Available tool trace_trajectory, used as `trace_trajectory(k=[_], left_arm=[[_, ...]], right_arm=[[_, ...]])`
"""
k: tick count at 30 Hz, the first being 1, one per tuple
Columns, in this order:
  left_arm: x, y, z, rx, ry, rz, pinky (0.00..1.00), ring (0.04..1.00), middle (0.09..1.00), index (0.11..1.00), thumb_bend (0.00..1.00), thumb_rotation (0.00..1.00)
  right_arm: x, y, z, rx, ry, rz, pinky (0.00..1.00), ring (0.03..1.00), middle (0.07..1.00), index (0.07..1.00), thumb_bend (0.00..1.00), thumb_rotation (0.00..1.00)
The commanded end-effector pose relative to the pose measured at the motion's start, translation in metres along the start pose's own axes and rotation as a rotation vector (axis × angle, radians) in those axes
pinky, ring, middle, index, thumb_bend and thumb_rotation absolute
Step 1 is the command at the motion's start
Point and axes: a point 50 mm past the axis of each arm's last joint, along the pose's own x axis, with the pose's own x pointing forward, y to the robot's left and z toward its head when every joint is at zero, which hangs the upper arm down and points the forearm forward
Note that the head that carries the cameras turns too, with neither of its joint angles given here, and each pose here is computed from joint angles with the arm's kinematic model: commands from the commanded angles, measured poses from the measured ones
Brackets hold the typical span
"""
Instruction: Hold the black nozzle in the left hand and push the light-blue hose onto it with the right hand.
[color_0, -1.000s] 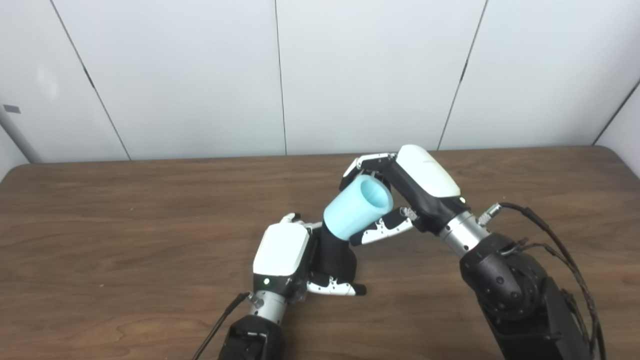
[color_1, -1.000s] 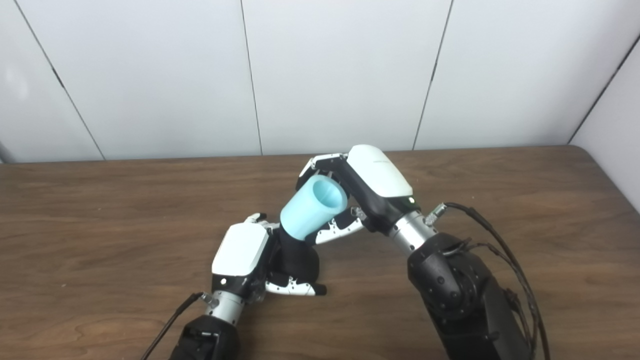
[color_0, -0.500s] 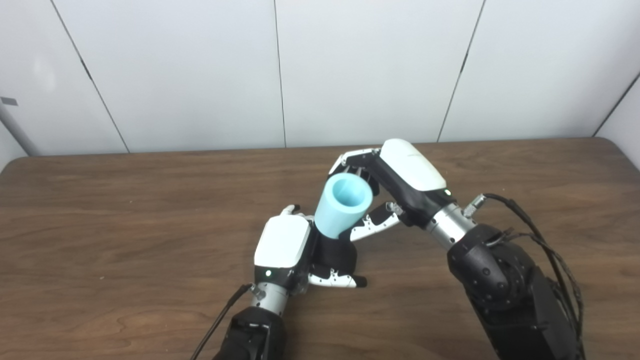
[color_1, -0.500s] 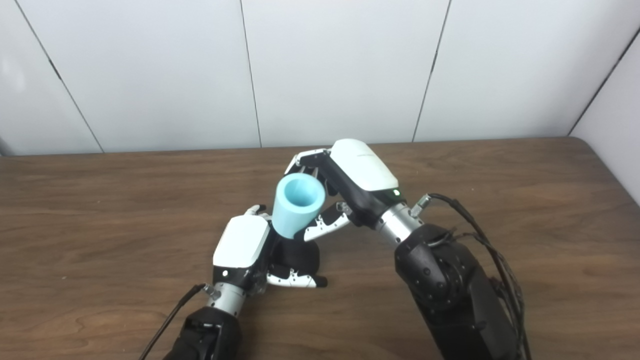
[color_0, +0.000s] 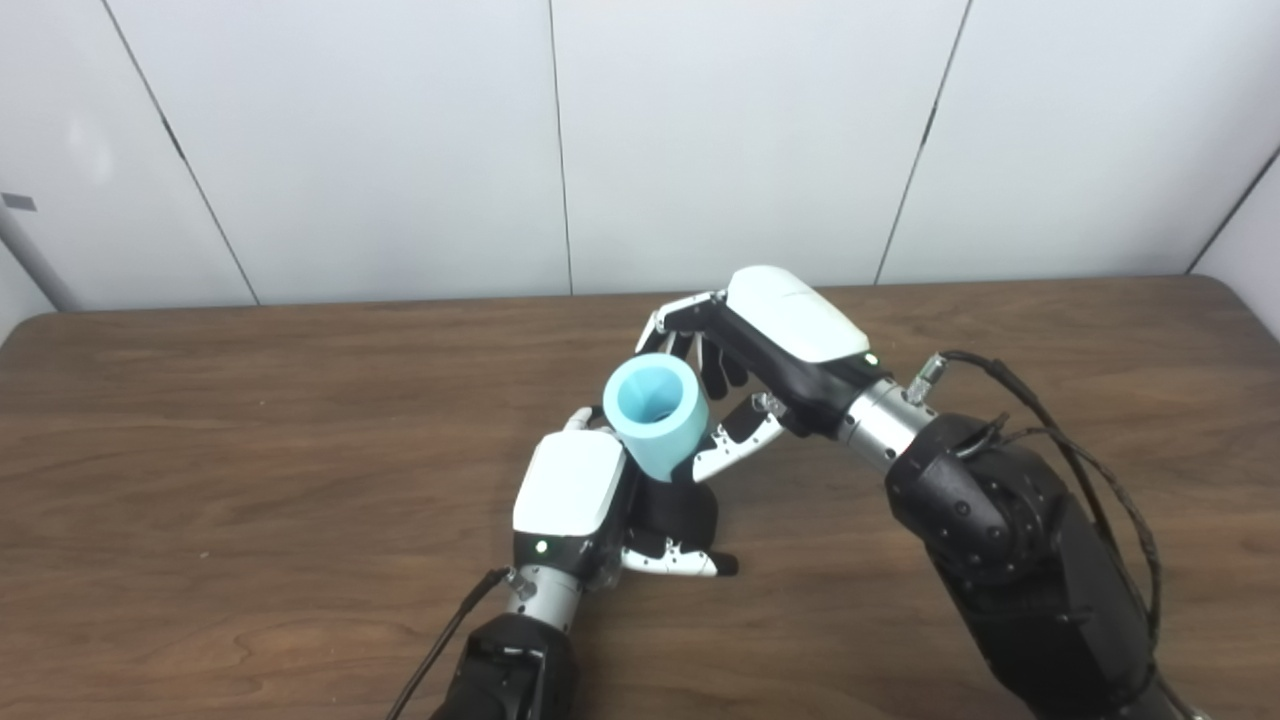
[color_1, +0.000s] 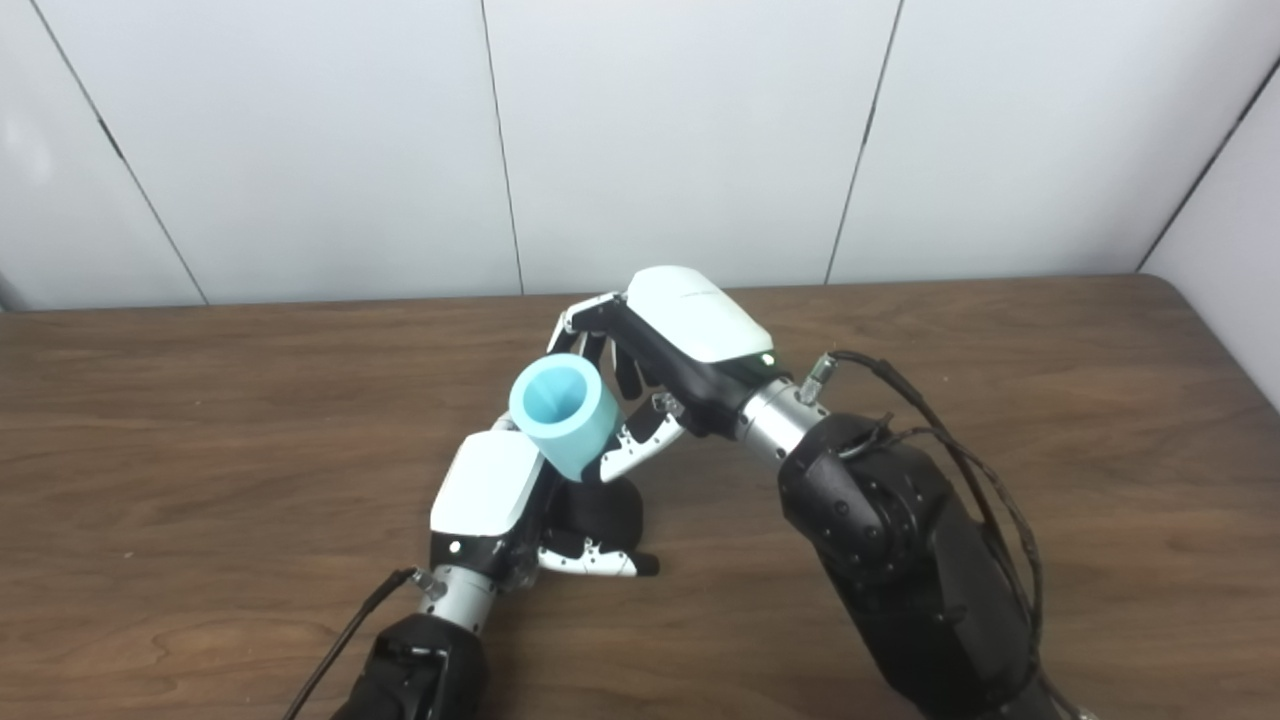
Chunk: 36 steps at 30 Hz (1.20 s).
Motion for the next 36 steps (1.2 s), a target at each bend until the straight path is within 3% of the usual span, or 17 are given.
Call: trace_trajectory(k=[1, 17, 23, 36], left_arm=[[-0.012, -0.024, 0.009, -0.001, -0.009, -0.124, 0.90, 0.634, 0.536, 0.457, 0.52, 0.00], [-0.014, -0.026, 0.013, -0.008, -0.015, -0.132, 0.90, 0.639, 0.525, 0.465, 0.52, 0.00], [-0.013, -0.025, 0.013, -0.006, -0.020, -0.124, 0.89, 0.629, 0.529, 0.462, 0.52, 0.00], [-0.013, -0.023, 0.013, -0.008, -0.019, -0.122, 0.90, 0.627, 0.533, 0.460, 0.52, 0.00]], right_arm=[[0.007, -0.012, 0.002, -0.015, -0.018, -0.033, 0.24, 0.303, 0.431, 0.530, 0.52, 0.00], [0.002, -0.004, -0.026, 0.062, 0.055, -0.011, 0.34, 0.375, 0.451, 0.520, 0.53, 0.00], [0.001, 0.005, -0.024, 0.042, 0.056, 0.003, 0.29, 0.337, 0.443, 0.526, 0.53, 0.00], [-0.001, 0.019, -0.031, 0.088, 0.075, 0.033, 0.33, 0.362, 0.447, 0.524, 0.53, 0.00]])
